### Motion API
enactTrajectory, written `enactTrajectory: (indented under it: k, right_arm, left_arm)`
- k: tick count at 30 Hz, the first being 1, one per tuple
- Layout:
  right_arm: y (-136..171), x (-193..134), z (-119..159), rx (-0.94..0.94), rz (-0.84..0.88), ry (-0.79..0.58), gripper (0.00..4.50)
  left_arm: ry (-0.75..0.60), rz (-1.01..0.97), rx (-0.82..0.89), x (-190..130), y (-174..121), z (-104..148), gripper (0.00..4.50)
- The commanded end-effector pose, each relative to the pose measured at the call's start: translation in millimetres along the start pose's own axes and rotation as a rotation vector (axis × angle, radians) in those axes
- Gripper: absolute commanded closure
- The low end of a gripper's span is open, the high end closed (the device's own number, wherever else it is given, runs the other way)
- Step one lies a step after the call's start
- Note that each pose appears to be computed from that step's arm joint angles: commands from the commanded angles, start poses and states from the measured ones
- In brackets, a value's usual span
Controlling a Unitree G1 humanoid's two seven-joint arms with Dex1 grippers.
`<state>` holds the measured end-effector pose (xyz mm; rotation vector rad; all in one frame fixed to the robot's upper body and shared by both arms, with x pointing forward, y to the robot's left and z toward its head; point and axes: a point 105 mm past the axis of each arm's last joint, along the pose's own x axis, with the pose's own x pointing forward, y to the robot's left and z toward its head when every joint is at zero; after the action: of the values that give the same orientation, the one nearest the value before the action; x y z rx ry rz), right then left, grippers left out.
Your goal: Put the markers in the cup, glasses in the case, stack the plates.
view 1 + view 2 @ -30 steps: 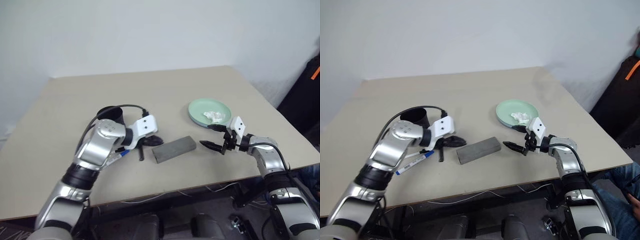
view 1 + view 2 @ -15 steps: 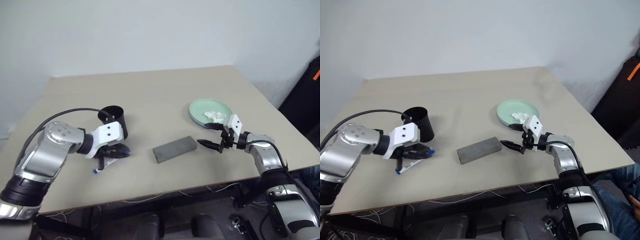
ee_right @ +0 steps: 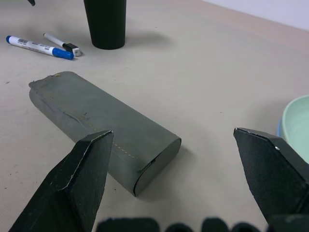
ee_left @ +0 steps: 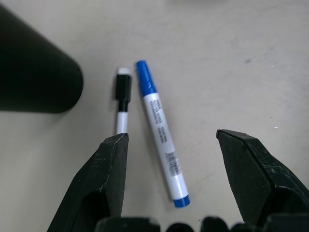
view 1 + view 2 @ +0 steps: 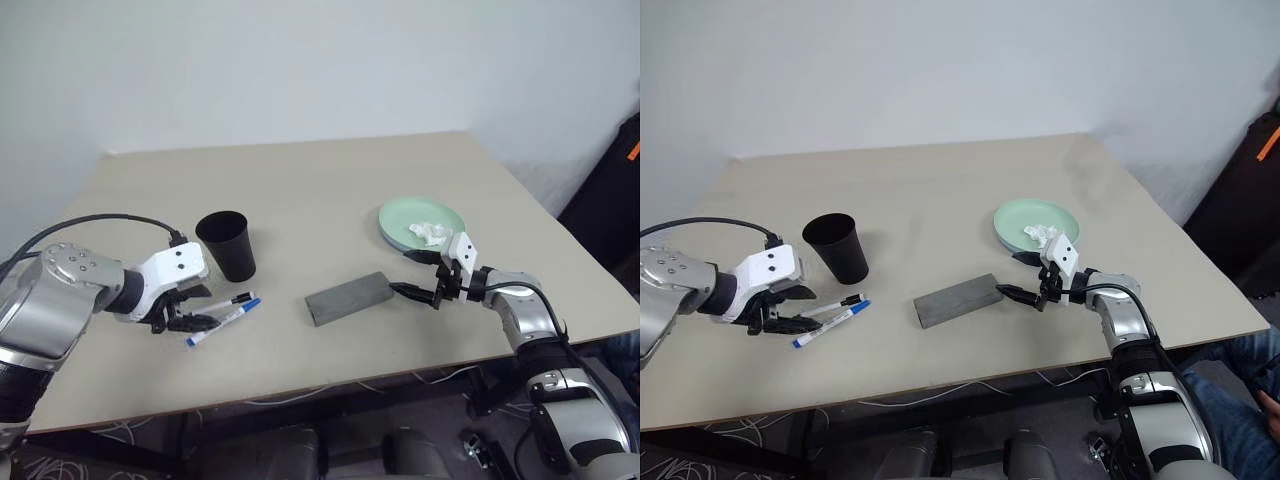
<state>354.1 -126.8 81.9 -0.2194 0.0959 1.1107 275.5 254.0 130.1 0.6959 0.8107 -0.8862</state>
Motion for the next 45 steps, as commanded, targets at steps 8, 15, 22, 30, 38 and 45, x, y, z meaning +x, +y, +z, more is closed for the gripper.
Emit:
enactTrajectory:
  k: [8, 15, 22, 30, 38, 45]
  right_arm:
    - [-3.1, 2.6, 11.2, -0.028, 0.006, -0.023, 0.16]
    - [-1.1, 3.1, 11.5, -0.028, 0.005, -0.019, 0.16]
    - [-0.8, 5.9, 12.7, -0.028, 0.002, -0.016, 0.16]
    - [-2.3, 6.1, 8.8, -0.026, -0.009, -0.01, 0.16]
    - [-3.9, 5.8, 3.9, -0.025, -0.017, -0.006, 0.16]
    - [-4.2, 3.1, 0.2, -0.024, -0.023, -0.002, 0.16]
  left_arm:
    - [0.11, 0.054, -0.093, 1.8, 2.0, -9.3, 0.51]
    - [0.151, 0.054, -0.157, 9.2, 6.4, -11.3, 0.01]
    - [0.179, -0.007, -0.231, 18.4, 4.3, -7.3, 0.01]
    - [0.223, -0.061, -0.255, 29.6, 0.8, -10.1, 0.01]
    - [0.26, -0.09, -0.231, 46.4, -3.3, -14.7, 0.01]
    - [0.261, -0.114, -0.206, 52.5, -7.0, -13.8, 0.18]
